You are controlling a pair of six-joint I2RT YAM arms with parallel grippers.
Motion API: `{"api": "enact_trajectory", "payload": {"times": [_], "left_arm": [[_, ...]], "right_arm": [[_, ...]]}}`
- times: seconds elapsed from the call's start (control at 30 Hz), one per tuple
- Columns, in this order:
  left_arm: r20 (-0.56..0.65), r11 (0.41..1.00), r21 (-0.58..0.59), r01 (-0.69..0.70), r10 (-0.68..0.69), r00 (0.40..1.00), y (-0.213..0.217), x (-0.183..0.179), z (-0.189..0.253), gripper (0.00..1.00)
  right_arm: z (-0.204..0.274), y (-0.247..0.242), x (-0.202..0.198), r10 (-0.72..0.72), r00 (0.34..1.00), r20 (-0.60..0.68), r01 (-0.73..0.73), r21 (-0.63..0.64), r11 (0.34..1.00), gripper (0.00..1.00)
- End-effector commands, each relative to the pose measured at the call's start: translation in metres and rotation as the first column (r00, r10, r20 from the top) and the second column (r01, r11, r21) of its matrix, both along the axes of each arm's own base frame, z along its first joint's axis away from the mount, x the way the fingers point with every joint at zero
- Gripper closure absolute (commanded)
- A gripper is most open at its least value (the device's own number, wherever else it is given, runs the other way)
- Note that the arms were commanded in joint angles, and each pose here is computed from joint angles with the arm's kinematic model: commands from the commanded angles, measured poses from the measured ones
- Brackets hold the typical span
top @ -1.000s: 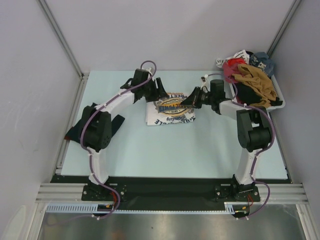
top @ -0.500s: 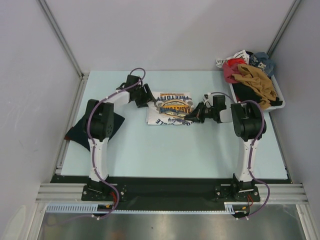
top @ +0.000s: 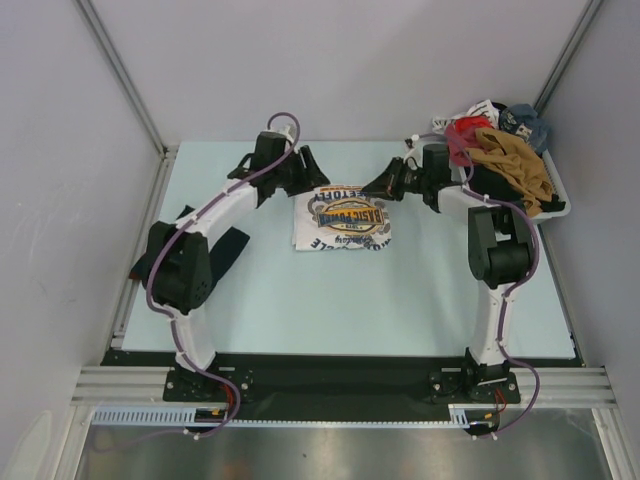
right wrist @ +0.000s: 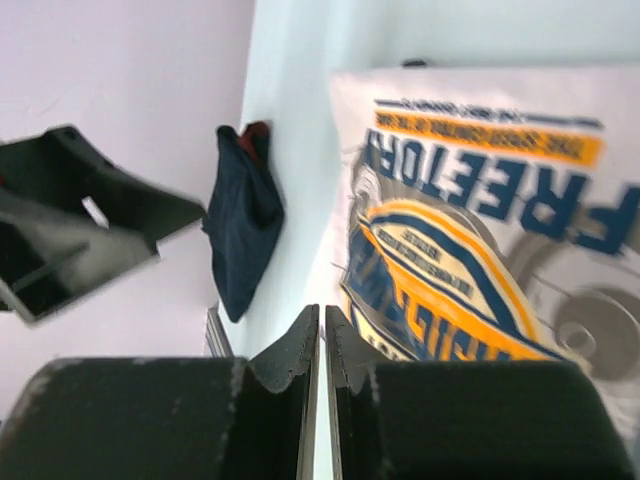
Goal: Fold and stack the tank tops
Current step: Fold the tank top
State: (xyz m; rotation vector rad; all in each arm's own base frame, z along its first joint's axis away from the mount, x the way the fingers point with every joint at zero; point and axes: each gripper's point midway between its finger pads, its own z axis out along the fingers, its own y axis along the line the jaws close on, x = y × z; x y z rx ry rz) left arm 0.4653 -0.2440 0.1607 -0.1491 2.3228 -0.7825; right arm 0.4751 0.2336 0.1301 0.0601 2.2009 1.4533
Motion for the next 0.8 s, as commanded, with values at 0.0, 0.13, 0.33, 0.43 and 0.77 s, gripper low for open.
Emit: {"api": "enact_trajectory", "payload": {"times": [0.0, 0.13, 0.33, 0.43, 0.77], "left_arm": [[-0.007, 0.983, -0.131, 0.132, -0.134, 0.991, -0.048, -0.015, -0.002, 0.42], [-0.088, 0.972, -0.198, 0.123, -0.143, 0.986, -0.06, -0.012, -0.042, 0.57], [-0.219, 0.997, -0.036, -0.069, 0.06, 0.974, 0.003, 0.0, -0.124, 0.67], [-0.249, 0.994, 0.024, -0.11, 0.112, 0.962, 0.03, 0.002, -0.143, 0.69], [-0.093, 0.986, 0.157, -0.06, 0.075, 0.993, 0.034, -0.009, -0.07, 0.32]], "right_arm": [[-0.003, 0.014, 0.01, 0.01, 1.0, -0.024, -0.01, 0.025, 1.0, 0.89], [-0.027, 0.025, 0.021, -0.003, 0.999, -0.04, 0.003, -0.008, 1.0, 0.89], [-0.087, 0.034, 0.036, -0.038, 0.991, -0.131, 0.03, -0.063, 0.998, 0.9], [-0.102, 0.023, 0.038, -0.088, 0.982, -0.167, 0.071, -0.105, 0.992, 0.88], [-0.036, 0.016, 0.016, -0.036, 0.999, -0.03, 0.03, -0.181, 0.983, 0.38]]}}
